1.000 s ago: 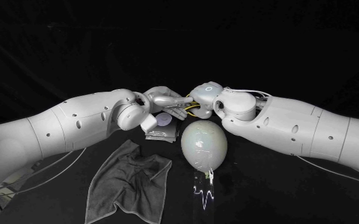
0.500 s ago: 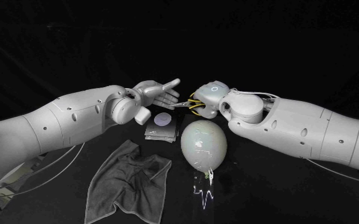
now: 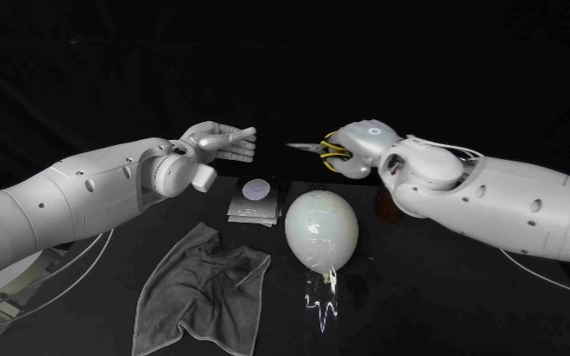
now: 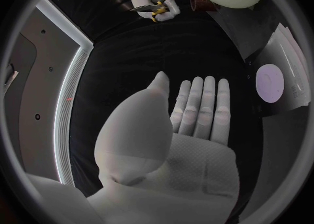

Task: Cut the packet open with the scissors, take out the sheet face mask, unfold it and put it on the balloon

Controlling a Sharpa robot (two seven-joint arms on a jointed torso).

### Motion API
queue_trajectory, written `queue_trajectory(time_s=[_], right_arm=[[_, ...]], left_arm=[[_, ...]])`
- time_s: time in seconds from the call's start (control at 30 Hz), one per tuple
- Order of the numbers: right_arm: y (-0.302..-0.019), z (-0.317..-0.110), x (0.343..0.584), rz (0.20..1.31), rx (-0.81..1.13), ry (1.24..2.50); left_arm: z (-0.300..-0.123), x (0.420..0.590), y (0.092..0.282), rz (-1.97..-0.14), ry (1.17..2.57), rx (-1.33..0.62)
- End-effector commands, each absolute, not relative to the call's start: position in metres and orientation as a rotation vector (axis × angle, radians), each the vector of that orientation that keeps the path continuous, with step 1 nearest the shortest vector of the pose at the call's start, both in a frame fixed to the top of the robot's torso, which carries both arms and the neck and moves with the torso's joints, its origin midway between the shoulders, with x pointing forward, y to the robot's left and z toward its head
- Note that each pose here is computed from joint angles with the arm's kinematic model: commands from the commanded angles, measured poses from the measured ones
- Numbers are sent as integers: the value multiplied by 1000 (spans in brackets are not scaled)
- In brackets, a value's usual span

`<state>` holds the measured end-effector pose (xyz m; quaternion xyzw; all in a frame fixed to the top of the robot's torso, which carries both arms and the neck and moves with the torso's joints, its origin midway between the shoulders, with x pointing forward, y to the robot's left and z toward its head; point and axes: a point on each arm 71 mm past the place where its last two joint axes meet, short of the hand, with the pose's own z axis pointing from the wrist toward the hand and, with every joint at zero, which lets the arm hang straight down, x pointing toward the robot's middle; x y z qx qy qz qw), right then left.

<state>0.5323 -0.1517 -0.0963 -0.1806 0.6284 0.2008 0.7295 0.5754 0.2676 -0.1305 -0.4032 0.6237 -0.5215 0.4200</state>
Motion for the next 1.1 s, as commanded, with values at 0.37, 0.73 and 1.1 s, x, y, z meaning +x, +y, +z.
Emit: queue_trajectory(time_s=[0.37, 0.73, 1.1], right_arm=[[-243, -103, 511, 1120, 752, 1479], [-270, -154, 461, 1295, 1163, 1524], [-257, -190, 424, 1407, 1276, 1624]], left_arm=[[-152, 552, 280, -1301, 1394, -640], [-187, 538, 272, -1189, 1430, -376], [-217, 535, 256, -961, 1564, -98]])
